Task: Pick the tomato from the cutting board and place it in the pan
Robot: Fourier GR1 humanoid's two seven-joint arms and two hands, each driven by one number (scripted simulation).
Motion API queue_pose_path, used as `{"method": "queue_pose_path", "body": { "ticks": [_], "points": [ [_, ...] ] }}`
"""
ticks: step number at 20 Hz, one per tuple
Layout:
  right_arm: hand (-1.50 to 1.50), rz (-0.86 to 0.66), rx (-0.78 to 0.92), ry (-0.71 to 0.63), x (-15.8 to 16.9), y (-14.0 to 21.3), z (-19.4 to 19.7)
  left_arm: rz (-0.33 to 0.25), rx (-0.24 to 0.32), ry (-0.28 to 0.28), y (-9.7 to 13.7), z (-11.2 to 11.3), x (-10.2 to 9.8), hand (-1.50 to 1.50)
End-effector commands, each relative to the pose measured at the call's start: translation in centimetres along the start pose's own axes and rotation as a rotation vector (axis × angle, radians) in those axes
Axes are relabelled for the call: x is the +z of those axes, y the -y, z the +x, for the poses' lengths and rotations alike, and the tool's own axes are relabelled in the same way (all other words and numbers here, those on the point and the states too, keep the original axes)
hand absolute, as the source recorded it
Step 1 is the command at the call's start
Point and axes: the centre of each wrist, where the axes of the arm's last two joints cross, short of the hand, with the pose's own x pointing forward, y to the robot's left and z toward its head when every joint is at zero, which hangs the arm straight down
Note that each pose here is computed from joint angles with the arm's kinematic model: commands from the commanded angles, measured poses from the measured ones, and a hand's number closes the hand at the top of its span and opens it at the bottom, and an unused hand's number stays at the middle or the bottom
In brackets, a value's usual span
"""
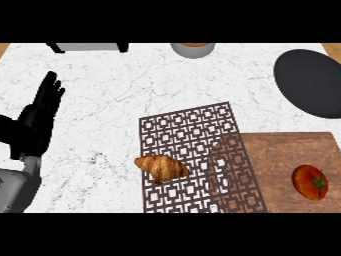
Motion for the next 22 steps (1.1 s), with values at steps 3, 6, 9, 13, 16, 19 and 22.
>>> {"method": "queue_pose_path", "body": {
  "ticks": [3, 6, 9, 13, 16, 19, 22],
  "points": [
    [-1.50, 0.140, -0.133, 0.208, -1.0, -2.0, 0.8, -0.008, 0.009, -0.013, 1.1, -0.2, -0.3, 0.00],
    [-1.50, 0.180, -0.192, 0.221, -1.4, -2.2, 1.6, -0.016, 0.012, -0.001, 0.5, -0.2, 0.5, 0.00],
    [-1.50, 0.184, -0.172, 0.254, -0.8, -3.5, 1.4, -0.003, -0.017, 0.006, 0.9, -1.3, -0.3, 0.00],
    [-1.50, 0.236, -0.113, 0.157, 1.3, -4.1, 2.3, 0.005, -0.011, 0.003, -1.3, -0.1, 0.0, 0.00],
    [-1.50, 0.237, -0.104, 0.116, 0.5, -5.3, 3.2, 0.001, -0.007, 0.015, 0.1, -0.9, 1.8, 0.00],
    [-1.50, 0.207, -0.098, 0.099, 0.2, -6.7, 3.4, 0.002, 0.002, -0.013, -0.8, -0.6, -0.6, 0.00],
    [-1.50, 0.214, -0.069, 0.030, 1.2, -6.6, 1.0, -0.011, 0.000, 0.008, -0.1, 0.1, -0.8, 0.00]
  ]
}}
